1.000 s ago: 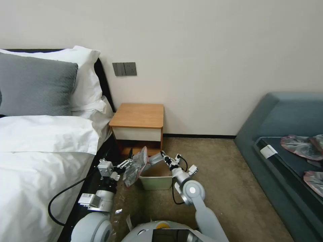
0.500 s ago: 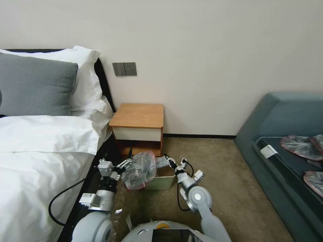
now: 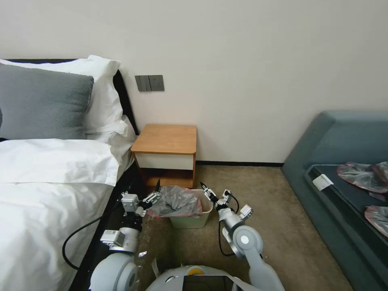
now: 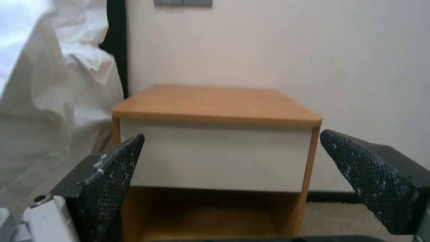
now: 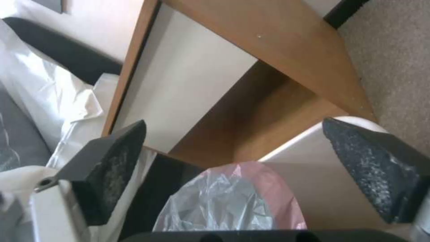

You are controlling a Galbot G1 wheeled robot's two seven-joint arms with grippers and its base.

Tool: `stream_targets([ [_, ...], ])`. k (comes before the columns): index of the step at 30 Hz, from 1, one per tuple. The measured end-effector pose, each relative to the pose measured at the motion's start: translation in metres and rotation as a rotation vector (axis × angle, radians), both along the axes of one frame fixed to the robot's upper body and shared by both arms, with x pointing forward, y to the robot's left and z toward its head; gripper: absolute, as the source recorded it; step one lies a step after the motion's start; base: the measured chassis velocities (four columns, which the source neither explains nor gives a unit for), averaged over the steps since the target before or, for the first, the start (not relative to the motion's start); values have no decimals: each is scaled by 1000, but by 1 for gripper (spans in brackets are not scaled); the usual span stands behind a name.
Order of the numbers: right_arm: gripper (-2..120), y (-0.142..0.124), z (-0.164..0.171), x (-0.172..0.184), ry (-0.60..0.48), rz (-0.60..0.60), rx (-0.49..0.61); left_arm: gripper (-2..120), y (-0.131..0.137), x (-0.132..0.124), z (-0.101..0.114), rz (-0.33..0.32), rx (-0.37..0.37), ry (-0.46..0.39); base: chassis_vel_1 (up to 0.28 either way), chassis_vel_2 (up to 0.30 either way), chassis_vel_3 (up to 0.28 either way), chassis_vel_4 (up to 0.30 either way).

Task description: Pick up the garbage bag from the table and place it over the trash can.

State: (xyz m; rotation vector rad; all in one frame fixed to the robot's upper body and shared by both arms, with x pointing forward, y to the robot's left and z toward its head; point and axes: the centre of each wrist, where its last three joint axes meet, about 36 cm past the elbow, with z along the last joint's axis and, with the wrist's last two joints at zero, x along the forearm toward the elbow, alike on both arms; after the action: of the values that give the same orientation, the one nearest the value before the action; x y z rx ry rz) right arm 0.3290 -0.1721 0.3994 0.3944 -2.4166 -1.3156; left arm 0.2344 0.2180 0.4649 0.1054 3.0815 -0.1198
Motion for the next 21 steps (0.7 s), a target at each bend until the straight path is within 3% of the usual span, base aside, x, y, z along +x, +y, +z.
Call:
stream_targets([
  [6, 100, 1, 1, 0, -6, -16, -2, 91, 1, 4, -6, 46, 47, 124, 0, 0, 0, 0],
  [14, 100, -4, 0, -1, -4, -38, -7, 84, 3, 10, -6, 61, 83, 223, 0, 0, 0, 0],
  [21, 100, -9, -3, 1, -2, -71, -8, 62, 4, 20, 1, 77, 47, 365, 0, 0, 0, 0],
])
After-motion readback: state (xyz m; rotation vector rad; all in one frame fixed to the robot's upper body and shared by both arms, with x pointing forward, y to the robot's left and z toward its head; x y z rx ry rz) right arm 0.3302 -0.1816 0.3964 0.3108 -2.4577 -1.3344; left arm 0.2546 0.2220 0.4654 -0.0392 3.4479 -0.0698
